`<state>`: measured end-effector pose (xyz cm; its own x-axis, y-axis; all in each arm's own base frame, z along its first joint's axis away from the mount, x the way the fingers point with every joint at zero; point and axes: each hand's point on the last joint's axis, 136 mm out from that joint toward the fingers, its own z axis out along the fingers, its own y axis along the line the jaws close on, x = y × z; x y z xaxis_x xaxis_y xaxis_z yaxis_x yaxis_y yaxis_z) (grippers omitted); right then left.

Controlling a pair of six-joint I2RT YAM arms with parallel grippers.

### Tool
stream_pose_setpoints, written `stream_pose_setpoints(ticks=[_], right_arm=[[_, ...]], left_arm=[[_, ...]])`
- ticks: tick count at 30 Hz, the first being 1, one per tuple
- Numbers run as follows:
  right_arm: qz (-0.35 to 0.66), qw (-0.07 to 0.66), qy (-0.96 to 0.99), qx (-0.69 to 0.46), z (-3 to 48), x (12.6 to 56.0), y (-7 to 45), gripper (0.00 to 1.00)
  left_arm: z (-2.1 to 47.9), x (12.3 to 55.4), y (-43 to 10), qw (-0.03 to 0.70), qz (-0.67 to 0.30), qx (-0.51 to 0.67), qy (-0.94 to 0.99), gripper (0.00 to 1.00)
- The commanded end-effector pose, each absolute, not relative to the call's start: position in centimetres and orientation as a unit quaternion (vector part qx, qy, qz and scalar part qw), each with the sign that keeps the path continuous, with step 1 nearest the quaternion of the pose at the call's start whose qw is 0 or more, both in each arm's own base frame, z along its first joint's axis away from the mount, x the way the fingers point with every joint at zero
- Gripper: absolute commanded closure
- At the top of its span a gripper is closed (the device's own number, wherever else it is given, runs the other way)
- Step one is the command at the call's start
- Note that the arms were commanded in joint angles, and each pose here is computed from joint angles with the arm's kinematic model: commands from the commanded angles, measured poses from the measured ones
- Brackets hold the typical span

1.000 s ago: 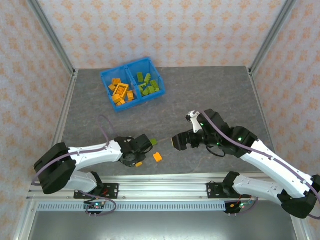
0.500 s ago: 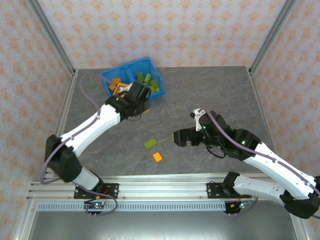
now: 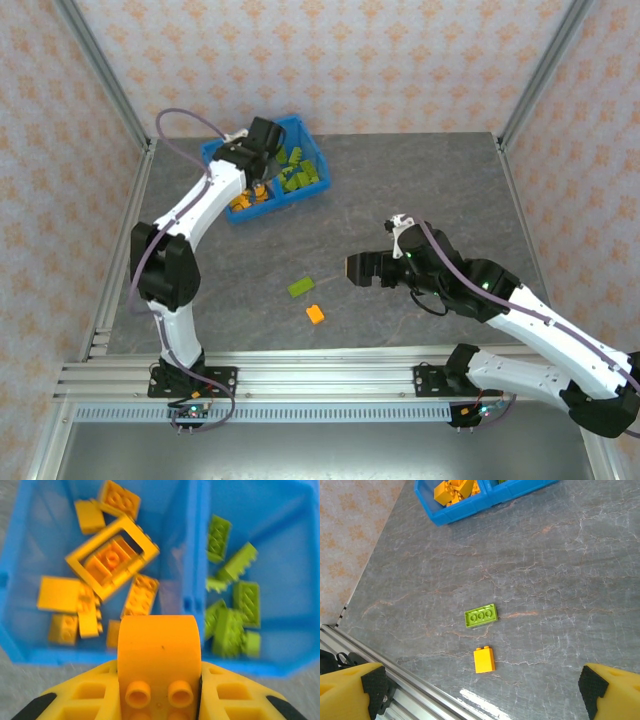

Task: Sort the legos into containers by color

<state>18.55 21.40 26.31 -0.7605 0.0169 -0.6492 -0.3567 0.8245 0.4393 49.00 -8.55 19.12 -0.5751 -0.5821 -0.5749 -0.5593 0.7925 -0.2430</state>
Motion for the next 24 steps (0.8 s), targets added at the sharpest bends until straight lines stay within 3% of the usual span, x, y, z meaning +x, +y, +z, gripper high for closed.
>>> stream_pose_setpoints(ticks=[1, 6, 13, 16, 24], right_arm=[[0.281, 0.347, 0.891, -0.080, 26.6, 18.9, 21.2, 0.01], [0.282, 0.347, 0.892, -0.075, 26.7, 18.9, 21.1, 0.00], [0.283, 0.345, 0.892, -0.072, 26.9, 18.8, 21.1, 0.00], [0.282, 0.350, 0.891, -0.070, 27.0, 19.0, 21.2, 0.00], [0.251, 0.333, 0.904, -0.098, 24.8, 19.9, 22.5, 0.00]], left_arm=[[17.4, 51.2, -5.4, 0.318, 0.032, -0.323, 0.891, 0.78], [16.2, 55.3, -3.6, 0.324, 0.037, -0.330, 0.886, 0.76], [18.5, 58.6, -3.0, 0.351, 0.014, -0.320, 0.880, 0.52], [21.1, 57.9, -2.9, 0.367, 0.005, -0.317, 0.875, 0.41], [27.6, 51.1, -4.4, 0.392, -0.083, -0.294, 0.868, 0.40]])
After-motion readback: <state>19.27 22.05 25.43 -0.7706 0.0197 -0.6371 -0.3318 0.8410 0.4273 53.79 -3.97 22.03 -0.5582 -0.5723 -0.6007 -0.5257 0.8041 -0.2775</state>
